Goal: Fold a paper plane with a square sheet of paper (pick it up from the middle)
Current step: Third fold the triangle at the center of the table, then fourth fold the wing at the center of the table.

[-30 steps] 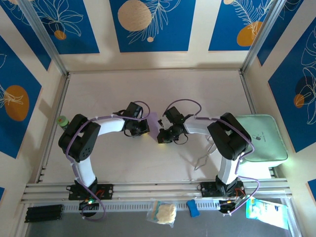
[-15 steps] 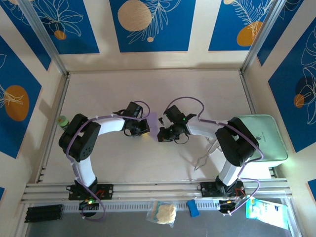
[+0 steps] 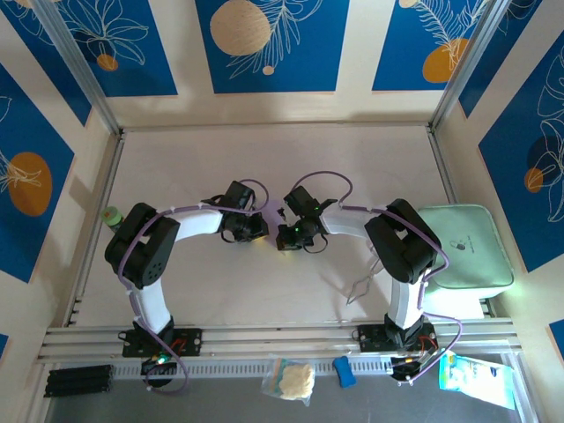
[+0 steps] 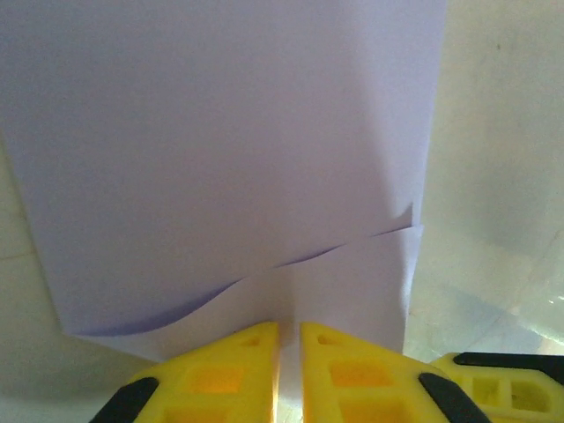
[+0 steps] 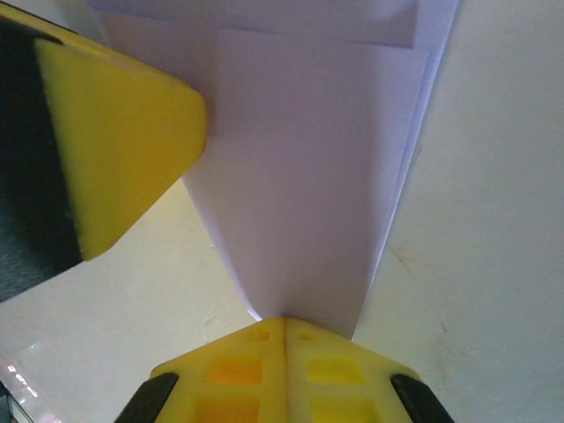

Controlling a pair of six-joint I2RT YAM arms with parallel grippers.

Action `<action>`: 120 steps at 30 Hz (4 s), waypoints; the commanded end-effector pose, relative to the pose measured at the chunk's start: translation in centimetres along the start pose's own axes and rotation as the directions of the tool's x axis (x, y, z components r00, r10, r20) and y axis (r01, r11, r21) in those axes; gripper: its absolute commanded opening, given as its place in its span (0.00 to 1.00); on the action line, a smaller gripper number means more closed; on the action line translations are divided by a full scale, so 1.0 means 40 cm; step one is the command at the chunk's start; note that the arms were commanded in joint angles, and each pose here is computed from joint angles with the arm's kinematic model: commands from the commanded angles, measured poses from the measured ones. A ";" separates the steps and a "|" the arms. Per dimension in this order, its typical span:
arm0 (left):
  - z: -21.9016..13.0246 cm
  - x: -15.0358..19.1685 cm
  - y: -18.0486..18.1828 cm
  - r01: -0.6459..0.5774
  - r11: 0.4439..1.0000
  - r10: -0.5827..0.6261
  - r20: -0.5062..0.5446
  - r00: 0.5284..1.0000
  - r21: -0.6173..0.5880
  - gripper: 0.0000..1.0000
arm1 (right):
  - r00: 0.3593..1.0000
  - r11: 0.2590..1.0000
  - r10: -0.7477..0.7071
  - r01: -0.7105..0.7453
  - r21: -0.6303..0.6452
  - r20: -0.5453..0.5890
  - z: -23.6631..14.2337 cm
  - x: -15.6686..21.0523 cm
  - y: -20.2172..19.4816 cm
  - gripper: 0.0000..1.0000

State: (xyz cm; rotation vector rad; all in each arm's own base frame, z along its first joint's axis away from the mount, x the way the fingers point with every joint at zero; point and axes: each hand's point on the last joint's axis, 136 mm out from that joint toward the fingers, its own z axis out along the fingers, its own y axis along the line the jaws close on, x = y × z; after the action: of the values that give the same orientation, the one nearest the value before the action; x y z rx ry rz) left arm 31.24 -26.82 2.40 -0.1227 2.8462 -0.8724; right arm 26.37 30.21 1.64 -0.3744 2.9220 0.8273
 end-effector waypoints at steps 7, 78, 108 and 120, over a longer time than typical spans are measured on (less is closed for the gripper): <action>-0.016 0.054 -0.053 -0.091 0.995 0.091 -0.002 0.996 0.049 0.13 | 0.994 0.994 0.067 -0.058 0.097 -0.090 0.041 0.068 -0.071 0.00; -0.085 -0.039 0.055 0.296 0.950 -0.304 0.083 0.949 0.098 0.51 | 0.980 0.981 0.175 -0.181 0.062 0.094 0.021 -0.104 -0.051 0.25; -0.054 -0.071 0.009 0.252 0.953 -0.265 0.056 0.963 0.169 0.34 | 0.978 0.977 0.199 -0.204 0.069 0.063 0.037 -0.085 -0.076 0.24; -0.057 -0.084 0.000 0.242 0.949 -0.260 0.065 0.964 0.200 0.33 | 0.978 0.976 0.203 -0.207 0.073 0.058 0.040 -0.081 -0.083 0.24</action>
State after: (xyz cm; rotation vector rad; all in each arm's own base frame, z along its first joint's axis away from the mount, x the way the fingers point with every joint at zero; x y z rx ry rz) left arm 33.35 -24.33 3.89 -0.5412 2.7170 -1.0942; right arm 31.50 30.66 1.92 -0.0930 2.8670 0.8282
